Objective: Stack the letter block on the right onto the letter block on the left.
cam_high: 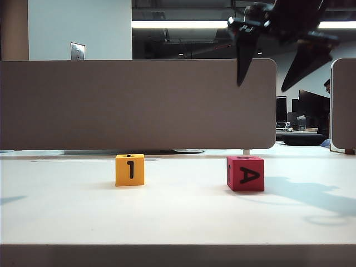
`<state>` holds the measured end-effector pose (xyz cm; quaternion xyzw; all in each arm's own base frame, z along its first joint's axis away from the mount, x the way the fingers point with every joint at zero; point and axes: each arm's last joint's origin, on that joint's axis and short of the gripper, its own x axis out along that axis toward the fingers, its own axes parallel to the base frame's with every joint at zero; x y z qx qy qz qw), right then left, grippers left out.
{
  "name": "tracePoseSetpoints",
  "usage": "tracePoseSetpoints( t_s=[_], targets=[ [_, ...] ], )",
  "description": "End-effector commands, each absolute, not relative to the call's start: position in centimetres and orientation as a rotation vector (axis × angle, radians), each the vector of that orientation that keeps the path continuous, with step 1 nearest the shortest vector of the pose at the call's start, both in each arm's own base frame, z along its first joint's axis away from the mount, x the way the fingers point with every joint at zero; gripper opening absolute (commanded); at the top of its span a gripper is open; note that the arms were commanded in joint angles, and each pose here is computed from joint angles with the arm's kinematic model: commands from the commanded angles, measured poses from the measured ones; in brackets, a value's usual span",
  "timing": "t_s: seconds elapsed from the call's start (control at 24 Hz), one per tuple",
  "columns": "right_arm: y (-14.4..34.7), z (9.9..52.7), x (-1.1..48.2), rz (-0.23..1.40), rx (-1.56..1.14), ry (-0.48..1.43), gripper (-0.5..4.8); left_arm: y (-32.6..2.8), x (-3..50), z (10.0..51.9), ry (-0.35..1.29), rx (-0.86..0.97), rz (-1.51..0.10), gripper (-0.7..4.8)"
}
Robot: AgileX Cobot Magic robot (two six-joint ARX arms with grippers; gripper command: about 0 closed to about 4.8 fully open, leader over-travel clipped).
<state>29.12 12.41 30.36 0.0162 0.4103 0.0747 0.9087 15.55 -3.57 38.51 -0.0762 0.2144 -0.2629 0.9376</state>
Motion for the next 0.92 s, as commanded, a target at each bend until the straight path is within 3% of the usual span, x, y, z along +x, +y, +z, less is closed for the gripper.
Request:
tracePoseSetpoints(
  t_s=[0.04,0.58,0.92],
  targets=[
    [13.3,29.0,30.5,0.144,0.055,0.887,4.74,-3.8,15.3,39.0,0.413,-0.167,-0.616,-0.05],
    [15.3,23.5,32.8,0.094,0.002,1.034,4.79,-3.7,16.2,44.0,0.279,-0.106,-0.527,-0.05],
    [15.8,21.0,33.6,0.111,-0.003,1.109,4.79,-3.7,16.3,44.3,0.271,-0.103,-0.524,-0.05]
  ],
)
